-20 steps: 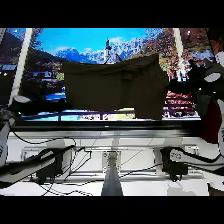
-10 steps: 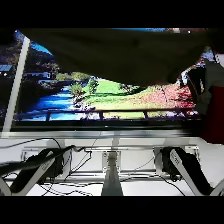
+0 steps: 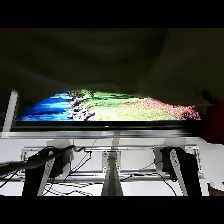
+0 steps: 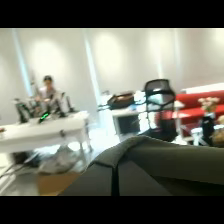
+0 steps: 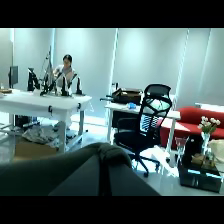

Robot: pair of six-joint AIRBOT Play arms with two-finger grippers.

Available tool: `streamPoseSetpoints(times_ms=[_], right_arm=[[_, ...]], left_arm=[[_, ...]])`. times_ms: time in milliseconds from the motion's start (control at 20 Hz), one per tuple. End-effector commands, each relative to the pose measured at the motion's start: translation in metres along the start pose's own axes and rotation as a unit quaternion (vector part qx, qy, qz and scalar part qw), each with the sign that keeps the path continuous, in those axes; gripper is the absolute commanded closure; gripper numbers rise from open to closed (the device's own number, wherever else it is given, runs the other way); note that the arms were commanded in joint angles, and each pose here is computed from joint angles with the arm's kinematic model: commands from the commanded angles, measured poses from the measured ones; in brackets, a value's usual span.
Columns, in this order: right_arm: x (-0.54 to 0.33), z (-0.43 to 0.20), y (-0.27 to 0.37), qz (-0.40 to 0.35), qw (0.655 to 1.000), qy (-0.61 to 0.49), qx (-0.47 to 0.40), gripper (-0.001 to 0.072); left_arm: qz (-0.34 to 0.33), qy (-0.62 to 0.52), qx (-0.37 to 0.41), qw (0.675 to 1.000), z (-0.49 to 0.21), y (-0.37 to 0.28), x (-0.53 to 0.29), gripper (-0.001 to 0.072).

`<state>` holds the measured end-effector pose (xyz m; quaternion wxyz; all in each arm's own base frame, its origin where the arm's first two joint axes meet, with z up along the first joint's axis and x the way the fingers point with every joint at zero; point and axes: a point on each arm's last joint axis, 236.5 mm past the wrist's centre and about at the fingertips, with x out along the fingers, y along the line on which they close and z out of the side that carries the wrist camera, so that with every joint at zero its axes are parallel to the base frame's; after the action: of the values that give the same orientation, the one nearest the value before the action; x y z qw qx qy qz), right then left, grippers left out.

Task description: Fold the clothes and pants, and hang the long-sleeved shirts on hangers.

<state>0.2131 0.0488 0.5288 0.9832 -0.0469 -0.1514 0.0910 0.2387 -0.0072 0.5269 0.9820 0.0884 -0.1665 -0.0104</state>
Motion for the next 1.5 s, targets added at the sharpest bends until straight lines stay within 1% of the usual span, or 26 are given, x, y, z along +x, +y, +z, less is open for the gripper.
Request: streamPoseSetpoints(times_ms=[0, 100, 150, 250, 350, 450, 600, 650, 750, 850, 950, 1050, 1100, 1200, 1300, 1450], right_arm=[[0.018, -0.034, -0.005, 0.013, 0.998, 0.06, 0.015, 0.0699], [0.053, -0.09, -0.005, 0.056, 0.984, 0.139, 0.096, 0.0699], [0.067, -0.126, -0.002, 0.084, 0.97, 0.191, 0.128, 0.0699], [0.085, -0.209, 0.001, 0.132, 0.924, 0.309, 0.185, 0.0699], [0.094, -0.283, -0.001, 0.159, 0.872, 0.401, 0.231, 0.0698], [0.109, -0.355, -0.007, 0.16, 0.833, 0.461, 0.263, 0.0698], [0.128, -0.465, 0.002, 0.153, 0.782, 0.532, 0.288, 0.0698], [0.132, -0.499, 0.007, 0.148, 0.77, 0.549, 0.289, 0.0698], [0.145, -0.553, 0.014, 0.128, 0.764, 0.562, 0.29, 0.0698], [0.156, -0.583, 0.012, 0.106, 0.771, 0.556, 0.291, 0.0698], [0.158, -0.589, 0.007, 0.097, 0.776, 0.554, 0.287, 0.0698], [0.144, -0.594, 0.006, 0.104, 0.764, 0.578, 0.268, 0.0698], [0.13, -0.597, 0.009, 0.116, 0.748, 0.602, 0.256, 0.0699], [0.093, -0.598, 0.015, 0.145, 0.701, 0.658, 0.232, 0.0699], [0.056, -0.597, 0.008, 0.16, 0.652, 0.716, 0.191, 0.0699], [0.004, -0.589, 0.001, 0.173, 0.571, 0.786, 0.162, 0.0699]], left_arm=[[0.029, 0.106, -0.017, 0.994, -0.059, 0.019, 0.015, 0.0692], [-0.029, 0.226, -0.063, 0.972, -0.145, 0.0, 0.05, 0.0692], [-0.062, 0.291, -0.076, 0.952, -0.194, -0.013, 0.064, 0.0692], [-0.12, 0.394, -0.079, 0.908, -0.283, -0.039, 0.082, 0.0692], [-0.168, 0.459, -0.069, 0.87, -0.36, -0.063, 0.096, 0.0691], [-0.187, 0.506, -0.077, 0.839, -0.429, -0.078, 0.105, 0.0691], [-0.192, 0.557, -0.099, 0.802, -0.514, -0.095, 0.106, 0.0691], [-0.194, 0.568, -0.108, 0.792, -0.537, -0.102, 0.105, 0.0691], [-0.194, 0.578, -0.12, 0.783, -0.564, -0.112, 0.105, 0.0691], [-0.186, 0.575, -0.121, 0.787, -0.574, -0.11, 0.109, 0.0691], [-0.182, 0.573, -0.12, 0.79, -0.574, -0.109, 0.111, 0.0691], [-0.196, 0.59, -0.122, 0.774, -0.576, -0.113, 0.099, 0.0691], [-0.207, 0.606, -0.121, 0.758, -0.577, -0.117, 0.088, 0.0691], [-0.235, 0.644, -0.125, 0.717, -0.576, -0.124, 0.059, 0.069], [-0.26, 0.68, -0.129, 0.673, -0.572, -0.128, 0.031, 0.0691], [-0.271, 0.727, -0.099, 0.623, -0.574, -0.117, -0.004, 0.0691]])
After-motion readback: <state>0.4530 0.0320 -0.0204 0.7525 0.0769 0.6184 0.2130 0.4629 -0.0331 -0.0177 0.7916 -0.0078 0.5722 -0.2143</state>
